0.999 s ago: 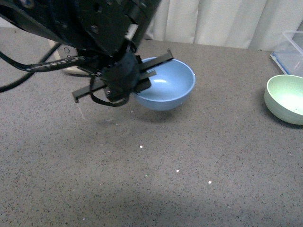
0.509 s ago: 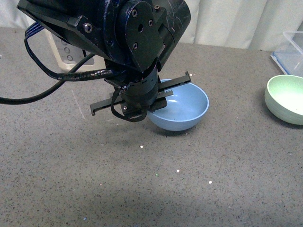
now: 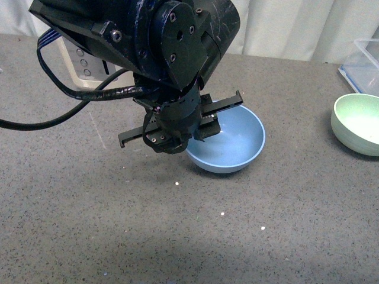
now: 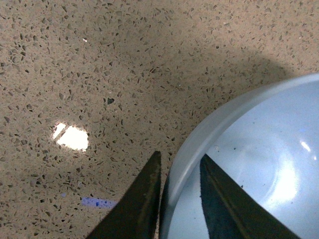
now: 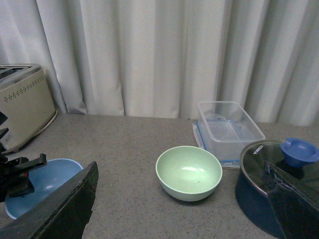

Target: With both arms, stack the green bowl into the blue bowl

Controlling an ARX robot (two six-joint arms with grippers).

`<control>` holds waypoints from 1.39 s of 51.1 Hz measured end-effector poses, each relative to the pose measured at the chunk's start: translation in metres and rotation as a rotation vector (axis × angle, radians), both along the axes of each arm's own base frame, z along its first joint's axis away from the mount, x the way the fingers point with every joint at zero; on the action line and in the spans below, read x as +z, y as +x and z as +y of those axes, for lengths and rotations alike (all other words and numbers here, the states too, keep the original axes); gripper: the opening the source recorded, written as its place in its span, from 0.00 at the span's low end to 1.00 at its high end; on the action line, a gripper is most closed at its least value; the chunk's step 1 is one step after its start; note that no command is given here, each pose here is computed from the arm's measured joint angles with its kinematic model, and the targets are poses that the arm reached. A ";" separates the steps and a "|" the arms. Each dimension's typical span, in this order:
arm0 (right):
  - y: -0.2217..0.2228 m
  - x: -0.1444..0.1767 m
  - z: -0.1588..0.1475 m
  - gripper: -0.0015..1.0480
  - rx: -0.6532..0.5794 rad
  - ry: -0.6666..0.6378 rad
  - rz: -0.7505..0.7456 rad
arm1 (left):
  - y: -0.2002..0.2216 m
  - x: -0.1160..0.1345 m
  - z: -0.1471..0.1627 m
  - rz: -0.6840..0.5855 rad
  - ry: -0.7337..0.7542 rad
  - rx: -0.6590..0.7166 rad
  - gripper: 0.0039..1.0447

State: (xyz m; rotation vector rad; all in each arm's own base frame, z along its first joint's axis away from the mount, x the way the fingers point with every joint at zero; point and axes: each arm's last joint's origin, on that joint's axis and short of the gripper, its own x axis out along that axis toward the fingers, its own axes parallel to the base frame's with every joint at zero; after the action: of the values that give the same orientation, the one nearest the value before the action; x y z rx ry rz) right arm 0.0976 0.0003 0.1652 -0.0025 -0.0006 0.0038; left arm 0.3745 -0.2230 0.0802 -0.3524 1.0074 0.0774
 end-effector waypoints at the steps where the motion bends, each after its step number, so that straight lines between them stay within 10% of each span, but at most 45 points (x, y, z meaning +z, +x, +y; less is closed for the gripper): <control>1: 0.000 0.000 0.000 0.91 0.000 0.000 0.000 | 0.000 0.000 0.001 -0.005 -0.002 0.001 0.29; 24: 0.000 0.000 0.000 0.91 0.000 0.000 0.000 | -0.014 0.062 0.103 -0.241 -0.001 0.133 0.93; 36: 0.000 0.000 0.000 0.91 0.000 0.000 0.000 | -0.035 0.079 0.160 -0.313 0.092 0.190 0.94; 48: 0.000 0.000 0.000 0.91 -0.003 0.000 0.000 | -0.095 0.083 0.184 -1.002 0.287 -0.053 0.47; 61: 0.000 0.000 0.000 0.91 0.000 0.000 0.000 | -0.144 0.080 0.203 -0.989 0.337 -0.069 0.04; 71: 0.000 0.000 0.000 0.91 0.000 0.000 0.000 | -0.171 0.082 0.209 -0.998 0.339 -0.078 0.04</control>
State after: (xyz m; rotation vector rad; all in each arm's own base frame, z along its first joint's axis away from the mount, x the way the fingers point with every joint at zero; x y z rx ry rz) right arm 0.0976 0.0003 0.1652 -0.0025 -0.0006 0.0034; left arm 0.2032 -0.0137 0.1621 -0.0108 0.0105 -0.0053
